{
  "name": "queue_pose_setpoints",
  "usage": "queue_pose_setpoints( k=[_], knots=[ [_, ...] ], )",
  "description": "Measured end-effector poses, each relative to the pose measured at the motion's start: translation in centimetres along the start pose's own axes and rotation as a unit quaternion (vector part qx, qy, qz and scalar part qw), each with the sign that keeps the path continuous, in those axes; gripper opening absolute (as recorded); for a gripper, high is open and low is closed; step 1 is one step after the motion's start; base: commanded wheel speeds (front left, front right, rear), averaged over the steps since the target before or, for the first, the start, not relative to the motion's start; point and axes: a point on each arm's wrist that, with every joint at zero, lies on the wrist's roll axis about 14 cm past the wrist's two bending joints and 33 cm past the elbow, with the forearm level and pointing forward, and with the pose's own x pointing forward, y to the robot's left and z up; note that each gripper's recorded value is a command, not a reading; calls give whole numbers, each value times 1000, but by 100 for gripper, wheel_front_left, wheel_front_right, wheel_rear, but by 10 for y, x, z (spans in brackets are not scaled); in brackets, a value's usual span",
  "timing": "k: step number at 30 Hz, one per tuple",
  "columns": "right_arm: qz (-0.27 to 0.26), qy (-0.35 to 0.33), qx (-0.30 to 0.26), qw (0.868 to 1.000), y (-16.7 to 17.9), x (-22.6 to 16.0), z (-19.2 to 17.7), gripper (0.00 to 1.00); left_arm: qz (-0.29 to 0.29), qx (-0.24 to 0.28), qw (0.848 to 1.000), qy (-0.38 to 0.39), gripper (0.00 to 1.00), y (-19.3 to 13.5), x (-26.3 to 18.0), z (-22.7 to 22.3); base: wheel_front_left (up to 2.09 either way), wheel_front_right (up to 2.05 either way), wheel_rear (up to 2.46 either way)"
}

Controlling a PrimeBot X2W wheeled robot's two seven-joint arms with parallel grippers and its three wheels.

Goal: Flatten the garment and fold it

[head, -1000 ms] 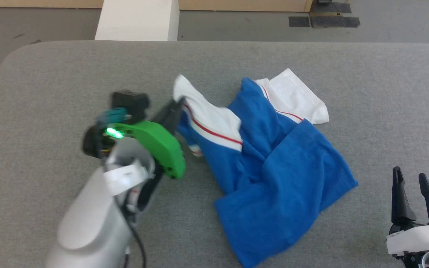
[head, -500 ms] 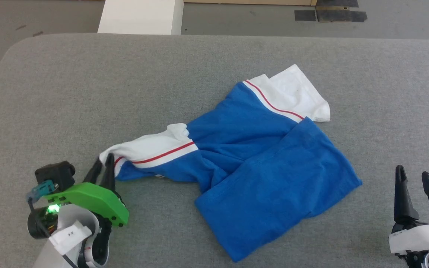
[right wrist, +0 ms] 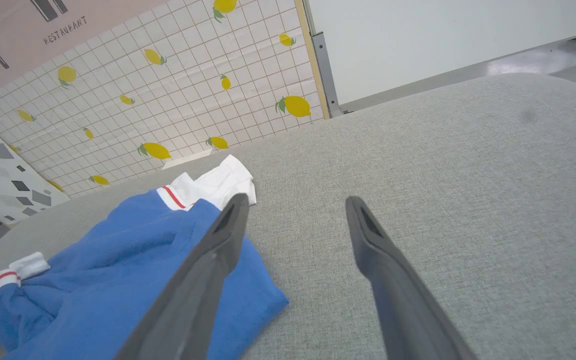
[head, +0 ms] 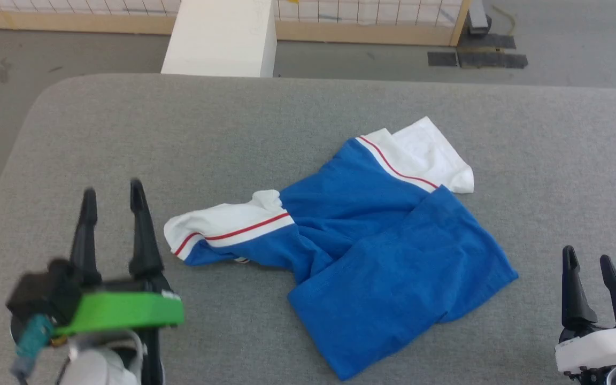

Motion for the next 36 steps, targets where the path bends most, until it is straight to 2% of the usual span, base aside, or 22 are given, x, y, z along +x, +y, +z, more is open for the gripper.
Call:
queue_pose_setpoints(
  k=[6,10,15,21,25,28,31,34,36],
  knots=[
    [8,-8,0,1000,5,-4,6,100,7,51,998,45,100,-3,-47,-24,0,0,0],
    [8,0,-1,1000,4,-8,2,100,17,38,996,85,100,-6,-71,-46,0,0,0],
    [25,20,-14,999,15,-4,-2,100,27,27,995,89,100,-3,-78,-47,0,0,0],
    [74,25,-31,996,56,35,28,100,29,33,994,95,100,1,-76,-53,0,0,0],
    [93,60,-51,992,75,71,43,100,19,41,994,96,100,-5,-67,-57,0,0,0],
    [92,111,-70,987,78,97,42,100,7,36,995,93,100,-12,-56,-60,0,0,0],
    [81,172,-106,976,72,120,31,100,-5,31,995,93,100,-21,-46,-64,0,0,0],
    [76,237,-126,960,71,138,11,100,-16,38,994,97,100,-26,-38,-72,0,0,0],
    [77,283,-147,945,73,146,-9,100,-18,39,994,100,100,-27,-35,-76,0,0,0]
  ],
)
